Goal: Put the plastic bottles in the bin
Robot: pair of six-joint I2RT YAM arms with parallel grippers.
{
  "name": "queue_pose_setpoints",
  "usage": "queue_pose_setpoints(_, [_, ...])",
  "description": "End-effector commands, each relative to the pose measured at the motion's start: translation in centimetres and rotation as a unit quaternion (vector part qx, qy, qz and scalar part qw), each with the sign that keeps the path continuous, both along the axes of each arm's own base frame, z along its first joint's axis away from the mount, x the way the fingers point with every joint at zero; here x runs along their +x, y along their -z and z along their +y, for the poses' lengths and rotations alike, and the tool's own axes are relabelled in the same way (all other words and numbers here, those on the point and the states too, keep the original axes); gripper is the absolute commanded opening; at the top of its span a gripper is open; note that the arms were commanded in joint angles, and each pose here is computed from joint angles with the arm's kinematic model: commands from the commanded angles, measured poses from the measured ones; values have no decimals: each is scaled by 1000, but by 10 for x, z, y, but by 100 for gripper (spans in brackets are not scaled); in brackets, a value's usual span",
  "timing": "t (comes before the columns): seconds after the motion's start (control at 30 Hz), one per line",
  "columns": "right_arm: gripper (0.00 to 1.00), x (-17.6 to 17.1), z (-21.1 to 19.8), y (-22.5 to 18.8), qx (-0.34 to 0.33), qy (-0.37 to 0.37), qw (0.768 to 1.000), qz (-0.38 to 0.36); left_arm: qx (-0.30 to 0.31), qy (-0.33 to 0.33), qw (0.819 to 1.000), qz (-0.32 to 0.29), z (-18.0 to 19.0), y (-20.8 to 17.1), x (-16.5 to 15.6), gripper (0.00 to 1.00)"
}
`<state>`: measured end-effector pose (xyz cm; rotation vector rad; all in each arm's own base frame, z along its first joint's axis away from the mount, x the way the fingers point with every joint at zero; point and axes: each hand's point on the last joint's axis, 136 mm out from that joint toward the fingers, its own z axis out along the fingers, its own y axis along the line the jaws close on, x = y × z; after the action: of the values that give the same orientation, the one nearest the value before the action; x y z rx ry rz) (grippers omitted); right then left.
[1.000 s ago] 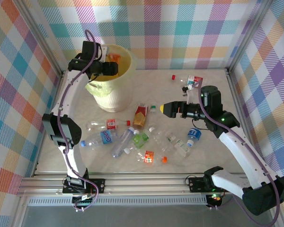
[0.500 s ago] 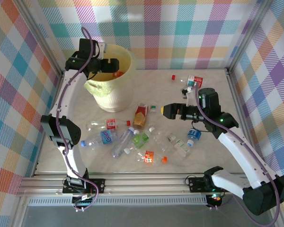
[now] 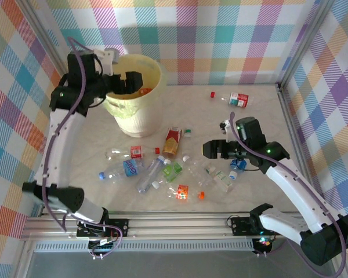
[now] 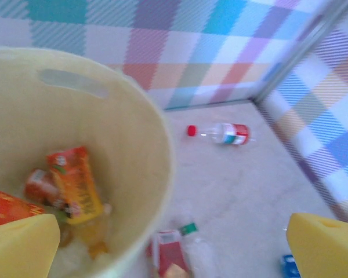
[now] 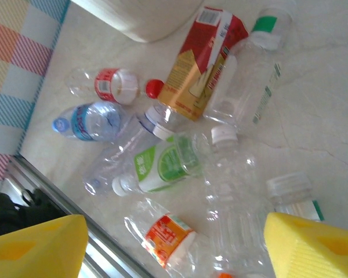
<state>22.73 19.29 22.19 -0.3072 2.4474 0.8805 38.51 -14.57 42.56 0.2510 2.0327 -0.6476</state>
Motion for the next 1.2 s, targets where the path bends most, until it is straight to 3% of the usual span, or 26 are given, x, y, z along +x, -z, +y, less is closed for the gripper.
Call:
queue_pose_setpoints(0.0, [75, -20, -9, 24, -48, -12, 998, 28, -52, 54, 997, 35, -30, 13, -42, 100])
queue_pose_setpoints(0.2, [71, -37, -4, 52, -98, -36, 993, 59, -88, 81, 990, 79, -53, 49, -111, 100])
queue_pose_setpoints(0.37, [70, -46, 2, 76, -146, -55, 985, 76, -118, 65, 985, 109, -55, 79, -144, 100])
queue_pose_setpoints(0.47, [70, -47, 5, 92, -170, -59, 980, 80, -138, 35, 978, 153, -48, 101, -153, 100])
queue_pose_setpoints(0.67, [72, -42, 13, 118, -214, -68, 971, 83, -180, 66, 963, 187, -55, 132, -176, 100])
queue_pose_setpoints(0.77, [72, -39, 15, 128, -232, -70, 966, 85, -179, 101, 963, 175, -58, 139, -189, 100])
queue_pose_setpoints(0.93, [72, -37, 18, 140, -248, -74, 961, 92, -178, 108, 968, 139, -53, 145, -198, 100])
queue_pose_setpoints(1.17, [72, -37, 23, 155, -266, -84, 955, 100, -178, 109, 968, 140, -52, 148, -202, 100])
